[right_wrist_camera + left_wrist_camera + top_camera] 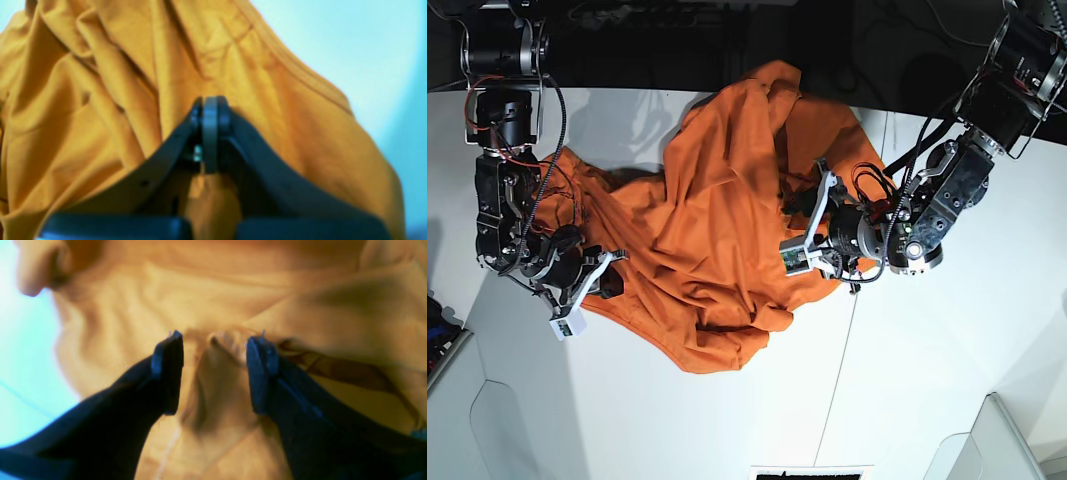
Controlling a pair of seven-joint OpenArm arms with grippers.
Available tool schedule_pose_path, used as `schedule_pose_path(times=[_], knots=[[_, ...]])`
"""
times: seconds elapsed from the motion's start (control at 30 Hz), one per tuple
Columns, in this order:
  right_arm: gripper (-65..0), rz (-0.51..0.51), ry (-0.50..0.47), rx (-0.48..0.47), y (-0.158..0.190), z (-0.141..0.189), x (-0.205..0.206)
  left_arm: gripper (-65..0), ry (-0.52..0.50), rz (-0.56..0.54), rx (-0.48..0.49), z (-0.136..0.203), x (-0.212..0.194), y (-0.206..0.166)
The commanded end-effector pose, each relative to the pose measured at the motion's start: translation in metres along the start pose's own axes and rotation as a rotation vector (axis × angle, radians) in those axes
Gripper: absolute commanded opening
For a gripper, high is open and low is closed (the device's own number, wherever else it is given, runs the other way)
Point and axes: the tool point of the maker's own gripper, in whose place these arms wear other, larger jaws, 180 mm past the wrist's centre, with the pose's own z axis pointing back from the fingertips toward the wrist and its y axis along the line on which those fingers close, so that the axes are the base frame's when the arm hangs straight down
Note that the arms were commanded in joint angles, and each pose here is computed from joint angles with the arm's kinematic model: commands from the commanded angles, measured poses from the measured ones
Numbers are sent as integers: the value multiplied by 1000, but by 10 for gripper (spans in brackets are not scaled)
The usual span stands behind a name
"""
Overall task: Layout the t-shirt on the table in an organized manner, then fold the t-shirt properly
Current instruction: 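Drag the held fabric with the left gripper up along the shirt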
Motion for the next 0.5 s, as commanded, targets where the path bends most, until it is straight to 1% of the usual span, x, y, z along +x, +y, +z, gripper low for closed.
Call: schedule_pose_path(times=[0.0,0.1,0.13,0.17,0.27,0.3,0.4,0.47], knots=[[-650,14,-61,-4,-4,6,25,-319,-22,-30,14,4,9,6],[-650,14,-62,-4,-4,6,25,-320,-5,-70,-15,-4,6,-7],[-650,14,-61,-4,-4,6,25,-336,-7,-81,-20,-6,7,-10],[-650,14,-61,-4,-4,6,25,-385,-13,-87,-25,-7,8,-12],[-650,14,-58,-5,-4,6,25,-611,-8,-86,-25,-7,7,-12],[-650,14,-58,-5,-4,6,25,-650,5,-85,-21,-6,5,-11],[-650,15,-58,-5,-4,6,25,-650,55,-87,-11,0,-3,-7],[-650,15,-58,-6,-4,6,25,-650,40,-82,-27,8,0,-10]])
